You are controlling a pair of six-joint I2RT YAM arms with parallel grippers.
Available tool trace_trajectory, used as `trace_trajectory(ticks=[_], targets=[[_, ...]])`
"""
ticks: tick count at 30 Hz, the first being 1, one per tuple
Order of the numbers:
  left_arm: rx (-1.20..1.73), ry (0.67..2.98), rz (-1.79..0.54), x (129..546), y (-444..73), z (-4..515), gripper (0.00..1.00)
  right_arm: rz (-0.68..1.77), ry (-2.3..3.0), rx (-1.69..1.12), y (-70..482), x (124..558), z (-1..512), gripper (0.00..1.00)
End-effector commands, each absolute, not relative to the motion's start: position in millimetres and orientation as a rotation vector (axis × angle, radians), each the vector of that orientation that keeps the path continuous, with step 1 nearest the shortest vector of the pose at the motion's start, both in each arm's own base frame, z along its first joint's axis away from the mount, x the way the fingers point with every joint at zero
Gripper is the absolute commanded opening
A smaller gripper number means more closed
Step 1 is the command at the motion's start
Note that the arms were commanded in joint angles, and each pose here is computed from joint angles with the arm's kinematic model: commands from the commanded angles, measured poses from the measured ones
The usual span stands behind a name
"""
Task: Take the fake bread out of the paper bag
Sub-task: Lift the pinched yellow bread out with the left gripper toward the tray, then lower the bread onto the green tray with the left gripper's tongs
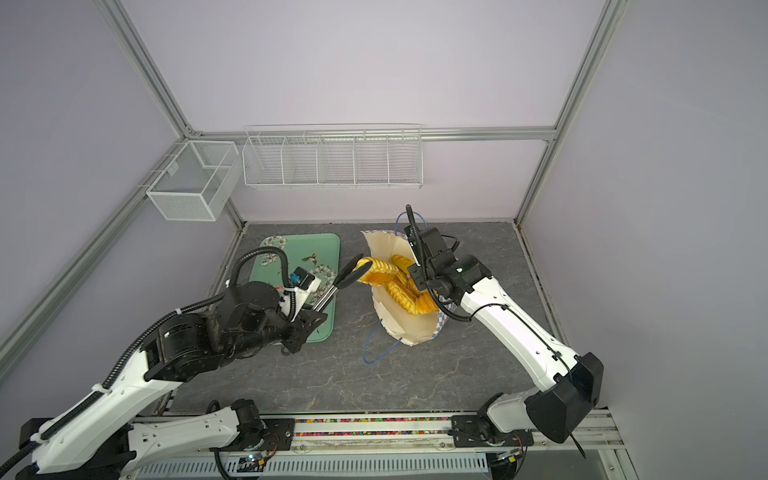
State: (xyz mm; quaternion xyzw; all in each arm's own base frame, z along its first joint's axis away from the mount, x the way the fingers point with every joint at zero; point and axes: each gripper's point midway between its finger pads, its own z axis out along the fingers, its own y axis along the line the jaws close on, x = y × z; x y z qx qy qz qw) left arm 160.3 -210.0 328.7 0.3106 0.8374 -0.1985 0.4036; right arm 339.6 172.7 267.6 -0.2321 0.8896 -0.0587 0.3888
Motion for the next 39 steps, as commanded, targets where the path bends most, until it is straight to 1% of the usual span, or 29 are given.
trace_trajectory(ticks=[1, 7, 13, 16, 24, 26, 31, 37, 39], targets=[[0.662, 2.083, -0.478, 159.4, -181.6, 356.3, 0.0, -0.194, 2.272, -0.586, 167.2, 342.9, 268.9, 0.07], [0.432, 2.114, -0.352, 163.5, -130.3, 363.3, 0.0, -0.201, 2.257, -0.583, 167.4, 346.1, 273.2, 0.07], [0.297, 2.202, -0.149, 180.2, -94.6, 349.3, 0.0, -0.139, 2.211, -0.568, 171.5, 343.4, 282.0, 0.07], [0.253, 2.268, -0.092, 199.5, -90.1, 333.4, 0.0, -0.134, 2.202, -0.562, 169.1, 340.8, 285.2, 0.07], [0.105, 2.404, -0.178, 277.6, -83.4, 272.5, 0.0, -0.089, 2.171, -0.568, 163.8, 324.7, 298.5, 0.07], [0.07, 2.424, -0.155, 296.0, -74.6, 261.0, 0.0, -0.087, 2.146, -0.551, 158.8, 320.2, 301.7, 0.07], [0.008, 2.453, -0.017, 330.1, -48.4, 238.9, 0.0, -0.061, 2.091, -0.513, 153.9, 314.7, 304.2, 0.07], [-0.007, 2.463, 0.358, 350.4, -5.8, 237.5, 0.0, -0.08, 2.069, -0.515, 153.6, 319.2, 305.3, 0.07], [0.003, 2.462, 0.425, 356.6, 0.2, 235.1, 0.0, -0.077, 2.058, -0.512, 154.9, 321.0, 305.1, 0.07]])
